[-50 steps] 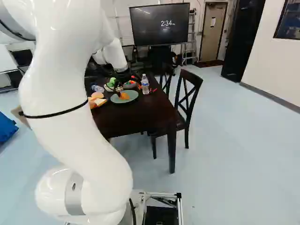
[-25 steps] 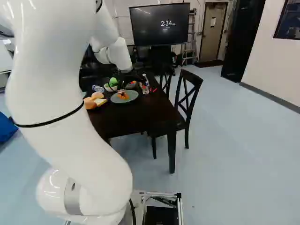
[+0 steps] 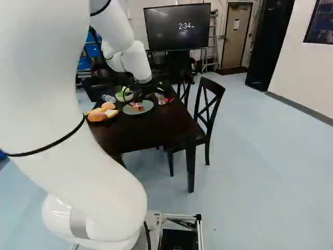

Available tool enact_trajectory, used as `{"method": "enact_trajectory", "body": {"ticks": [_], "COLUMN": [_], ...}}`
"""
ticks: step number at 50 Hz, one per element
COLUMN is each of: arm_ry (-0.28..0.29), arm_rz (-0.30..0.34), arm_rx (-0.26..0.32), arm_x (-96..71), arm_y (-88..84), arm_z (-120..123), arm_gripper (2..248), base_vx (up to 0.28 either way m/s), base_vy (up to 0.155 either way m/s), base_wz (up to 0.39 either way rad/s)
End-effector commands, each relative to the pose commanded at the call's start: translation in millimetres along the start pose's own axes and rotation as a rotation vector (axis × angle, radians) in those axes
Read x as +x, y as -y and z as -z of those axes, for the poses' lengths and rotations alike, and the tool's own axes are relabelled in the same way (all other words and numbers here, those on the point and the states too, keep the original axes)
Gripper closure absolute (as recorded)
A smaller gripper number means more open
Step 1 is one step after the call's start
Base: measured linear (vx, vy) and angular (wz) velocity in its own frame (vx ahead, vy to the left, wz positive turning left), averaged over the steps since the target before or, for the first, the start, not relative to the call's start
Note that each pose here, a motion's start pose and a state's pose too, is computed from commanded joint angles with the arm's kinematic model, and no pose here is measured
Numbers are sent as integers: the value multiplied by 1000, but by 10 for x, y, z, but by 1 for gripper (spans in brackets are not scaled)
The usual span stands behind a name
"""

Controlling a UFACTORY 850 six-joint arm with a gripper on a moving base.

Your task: Move the croissant to the empty plate

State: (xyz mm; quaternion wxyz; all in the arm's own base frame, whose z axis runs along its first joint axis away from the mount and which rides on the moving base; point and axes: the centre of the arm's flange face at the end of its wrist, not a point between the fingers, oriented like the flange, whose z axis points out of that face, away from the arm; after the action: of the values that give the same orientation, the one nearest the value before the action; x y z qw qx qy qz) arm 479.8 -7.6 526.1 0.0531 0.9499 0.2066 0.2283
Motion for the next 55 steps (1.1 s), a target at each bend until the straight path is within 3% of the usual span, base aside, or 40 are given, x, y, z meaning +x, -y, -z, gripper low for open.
{"method": "enact_trajectory", "body": {"ticks": [25,55], "arm_ry": [12,2], "arm_rz": [-54,-63], "arm_rx": [-25,-32], "arm_x": [-501,-549], "arm_y": [-54,-40], "arm_z": [205,194], "arm_gripper": [3,3], "base_vx": [0,0], "base_vy": [0,0], "base_wz": [0,0]}}
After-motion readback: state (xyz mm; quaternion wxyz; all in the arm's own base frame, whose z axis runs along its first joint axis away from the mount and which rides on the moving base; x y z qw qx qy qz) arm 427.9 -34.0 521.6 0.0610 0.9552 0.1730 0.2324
